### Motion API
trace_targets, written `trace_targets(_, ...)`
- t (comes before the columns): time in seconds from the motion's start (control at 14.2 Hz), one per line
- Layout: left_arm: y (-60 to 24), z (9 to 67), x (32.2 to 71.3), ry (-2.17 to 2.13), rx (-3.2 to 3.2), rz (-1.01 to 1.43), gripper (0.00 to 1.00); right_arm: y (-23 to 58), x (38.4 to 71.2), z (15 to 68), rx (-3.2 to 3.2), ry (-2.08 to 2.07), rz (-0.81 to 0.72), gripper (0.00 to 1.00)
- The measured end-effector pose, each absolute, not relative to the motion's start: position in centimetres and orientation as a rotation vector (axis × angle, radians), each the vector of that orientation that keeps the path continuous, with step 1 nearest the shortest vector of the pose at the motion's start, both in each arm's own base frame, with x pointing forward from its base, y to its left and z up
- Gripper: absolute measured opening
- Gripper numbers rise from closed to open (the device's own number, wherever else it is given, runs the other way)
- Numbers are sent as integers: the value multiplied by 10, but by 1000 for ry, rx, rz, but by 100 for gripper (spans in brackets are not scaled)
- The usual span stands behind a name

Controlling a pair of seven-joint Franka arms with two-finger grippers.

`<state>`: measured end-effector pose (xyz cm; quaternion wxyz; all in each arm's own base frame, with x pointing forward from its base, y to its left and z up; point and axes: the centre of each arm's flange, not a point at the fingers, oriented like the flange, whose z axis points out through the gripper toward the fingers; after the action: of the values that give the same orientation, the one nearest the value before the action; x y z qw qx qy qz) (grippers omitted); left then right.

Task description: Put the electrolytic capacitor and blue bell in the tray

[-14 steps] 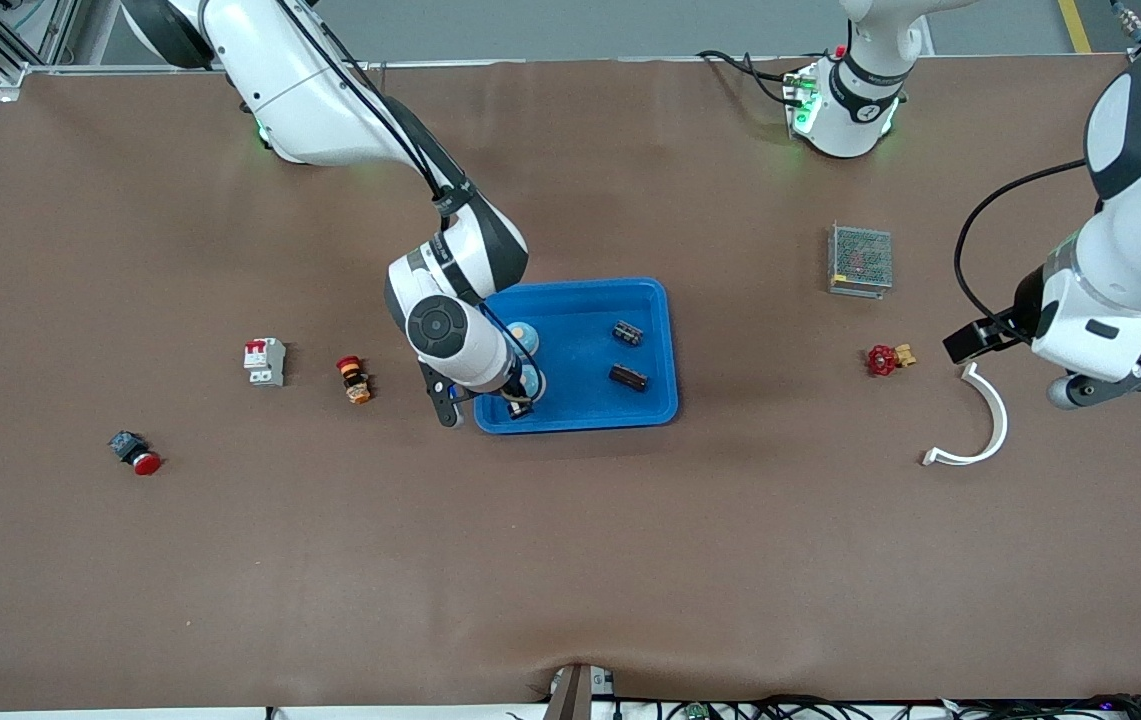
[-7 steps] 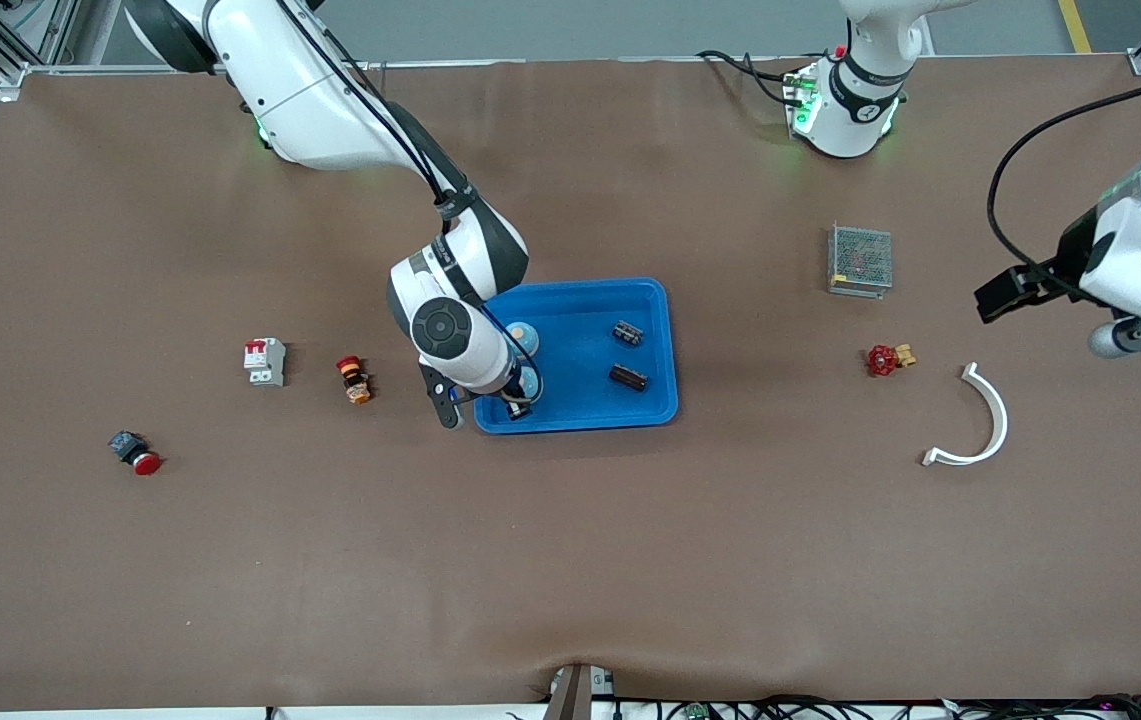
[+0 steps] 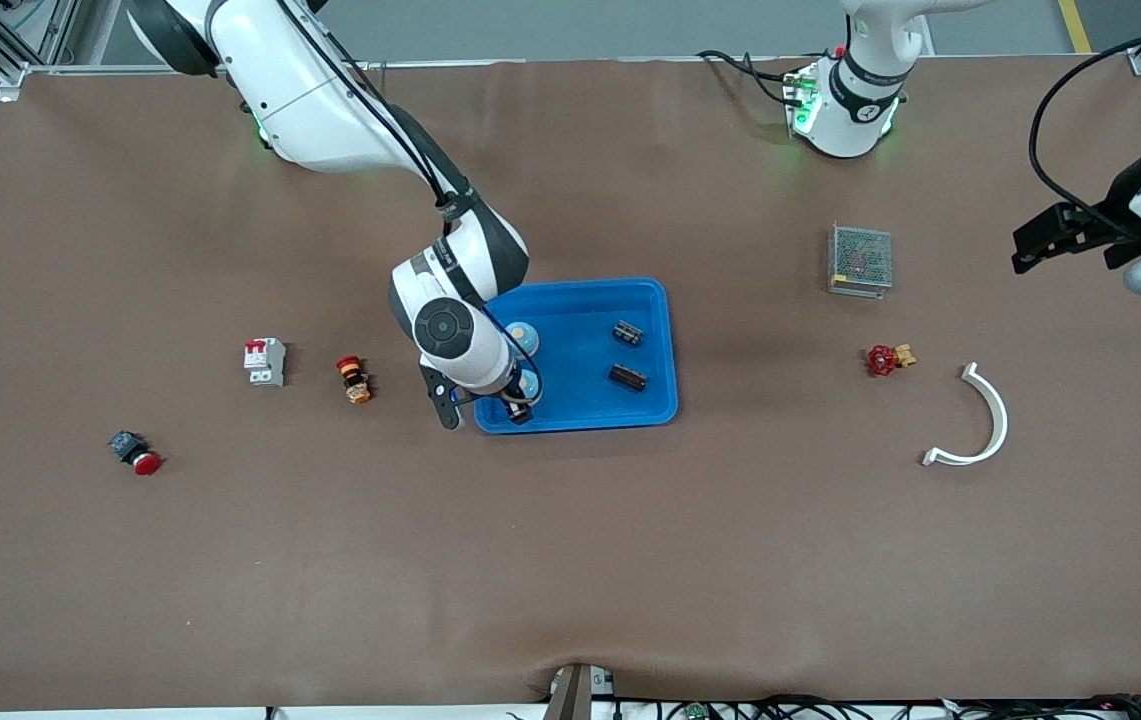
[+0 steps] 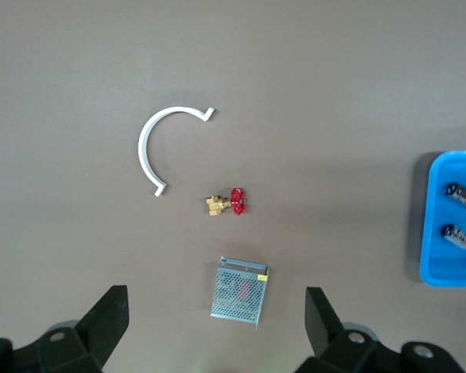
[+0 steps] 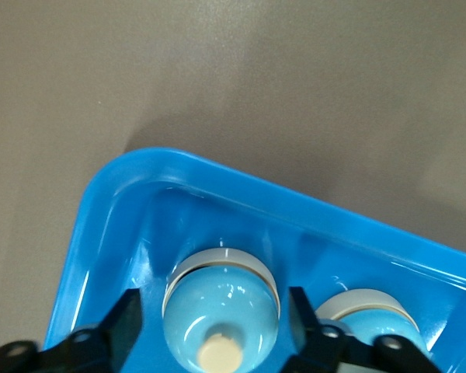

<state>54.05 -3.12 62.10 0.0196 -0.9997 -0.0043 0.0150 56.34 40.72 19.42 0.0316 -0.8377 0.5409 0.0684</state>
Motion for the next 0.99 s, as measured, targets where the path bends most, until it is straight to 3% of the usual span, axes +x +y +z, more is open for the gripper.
trace_targets(0.07,-33,624,534,0,-3099,40,100,408,563,195,-2581,1660,205,99)
trace_targets(0.14,-37,626,527,11,-3096,31,100,411,563,197,-2581,1654,203,100)
trace_targets(0.63,-46,626,519,24,-3131,-30,100,418,591,249,-2418,1753,230,100)
trace_targets(0.99,-50,623,520,34,-3136,-41,100,343,637,279,-2665,1475,333,100)
